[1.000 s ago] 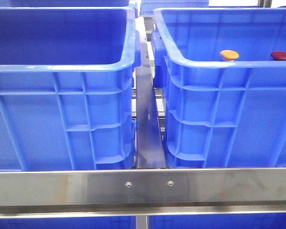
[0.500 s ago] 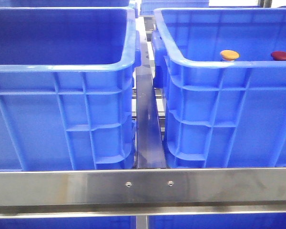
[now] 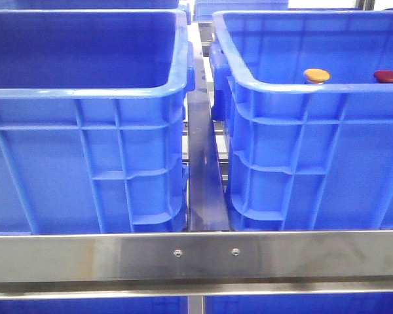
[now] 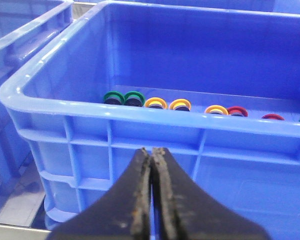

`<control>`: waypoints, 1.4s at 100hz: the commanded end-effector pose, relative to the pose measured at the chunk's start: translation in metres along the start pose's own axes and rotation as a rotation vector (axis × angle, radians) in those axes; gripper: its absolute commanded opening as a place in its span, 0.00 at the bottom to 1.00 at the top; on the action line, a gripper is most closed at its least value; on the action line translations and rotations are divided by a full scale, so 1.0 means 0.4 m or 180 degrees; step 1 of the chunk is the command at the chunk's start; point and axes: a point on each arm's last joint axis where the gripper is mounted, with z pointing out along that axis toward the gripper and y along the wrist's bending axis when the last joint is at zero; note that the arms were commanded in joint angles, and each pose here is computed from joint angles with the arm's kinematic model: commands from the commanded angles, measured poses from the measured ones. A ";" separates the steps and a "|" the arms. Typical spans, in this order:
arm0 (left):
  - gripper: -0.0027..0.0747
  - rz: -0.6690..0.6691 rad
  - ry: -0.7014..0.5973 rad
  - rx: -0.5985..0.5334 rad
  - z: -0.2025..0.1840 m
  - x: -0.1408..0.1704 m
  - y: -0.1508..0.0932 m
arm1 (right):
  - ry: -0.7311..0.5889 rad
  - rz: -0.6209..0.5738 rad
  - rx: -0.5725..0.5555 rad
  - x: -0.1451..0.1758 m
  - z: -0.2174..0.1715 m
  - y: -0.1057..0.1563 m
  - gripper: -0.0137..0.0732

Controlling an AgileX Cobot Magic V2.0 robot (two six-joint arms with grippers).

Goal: Pick red and yellow buttons and place in box

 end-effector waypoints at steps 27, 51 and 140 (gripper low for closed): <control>0.01 -0.0059 -0.0161 0.0048 0.002 0.024 -0.001 | -0.0032 -0.0092 0.0462 0.007 -0.006 -0.031 0.09; 0.01 -0.0059 -0.0161 0.0048 0.002 0.024 -0.001 | 0.0012 -0.0142 0.0795 0.012 -0.041 -0.043 0.09; 0.01 -0.0059 -0.0154 0.0041 0.002 0.024 0.000 | -0.0642 -0.0011 0.1099 0.247 -0.129 -0.022 0.09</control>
